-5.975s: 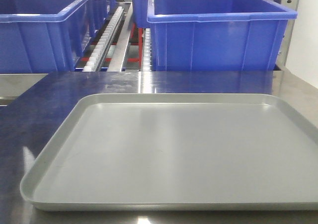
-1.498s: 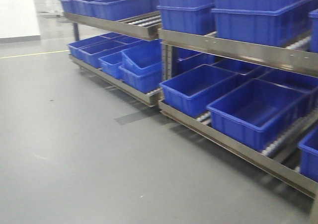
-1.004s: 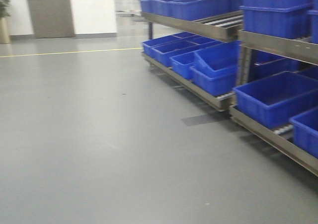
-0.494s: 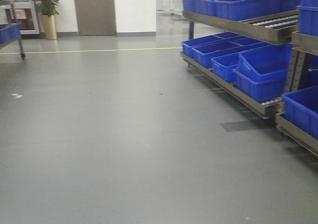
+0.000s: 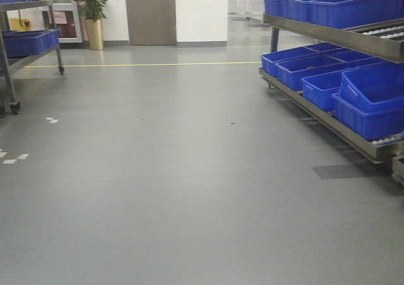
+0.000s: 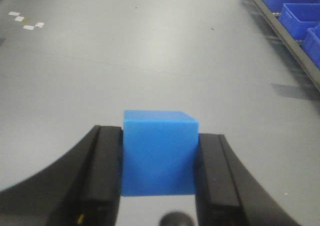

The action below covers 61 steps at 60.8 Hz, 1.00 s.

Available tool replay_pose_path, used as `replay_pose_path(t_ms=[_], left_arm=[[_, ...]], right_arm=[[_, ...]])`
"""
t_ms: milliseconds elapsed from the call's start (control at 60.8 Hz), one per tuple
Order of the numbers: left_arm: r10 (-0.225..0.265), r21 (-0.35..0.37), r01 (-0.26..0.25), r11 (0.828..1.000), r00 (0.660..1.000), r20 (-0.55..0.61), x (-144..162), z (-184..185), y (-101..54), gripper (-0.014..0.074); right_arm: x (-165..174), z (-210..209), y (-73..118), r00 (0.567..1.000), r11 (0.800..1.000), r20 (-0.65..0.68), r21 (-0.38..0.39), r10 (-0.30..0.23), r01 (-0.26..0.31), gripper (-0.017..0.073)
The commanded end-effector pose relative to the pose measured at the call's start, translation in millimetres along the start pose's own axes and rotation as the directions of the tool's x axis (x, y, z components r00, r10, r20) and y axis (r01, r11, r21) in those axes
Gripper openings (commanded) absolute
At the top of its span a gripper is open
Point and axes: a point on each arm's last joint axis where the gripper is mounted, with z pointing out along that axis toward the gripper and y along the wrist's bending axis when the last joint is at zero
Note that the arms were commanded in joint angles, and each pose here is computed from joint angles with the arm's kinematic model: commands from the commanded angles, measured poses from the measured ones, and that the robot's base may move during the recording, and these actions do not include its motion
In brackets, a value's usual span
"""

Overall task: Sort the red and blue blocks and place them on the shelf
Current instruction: 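Drive the base away from the table carrying both cubes, then drive the base down the aisle and turn toward the blue-bin shelf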

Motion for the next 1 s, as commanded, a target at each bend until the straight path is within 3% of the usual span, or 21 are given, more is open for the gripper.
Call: replay_pose_path(t_ms=[0,988], left_arm=[[0.005,0.040,-0.009,0.999,0.995,0.100,-15.2,-3.7,-5.0,0.0122],[0.005,0.040,-0.009,0.999,0.995,0.100,-15.2,-3.7,-5.0,0.0122]], right_arm=[[-16.2,-3.1,2.6,0.994,1.000,0.111,-0.012,-0.008,0.009,0.0067],[-16.2,-3.1,2.6,0.994,1.000,0.111,-0.012,-0.008,0.009,0.0067]])
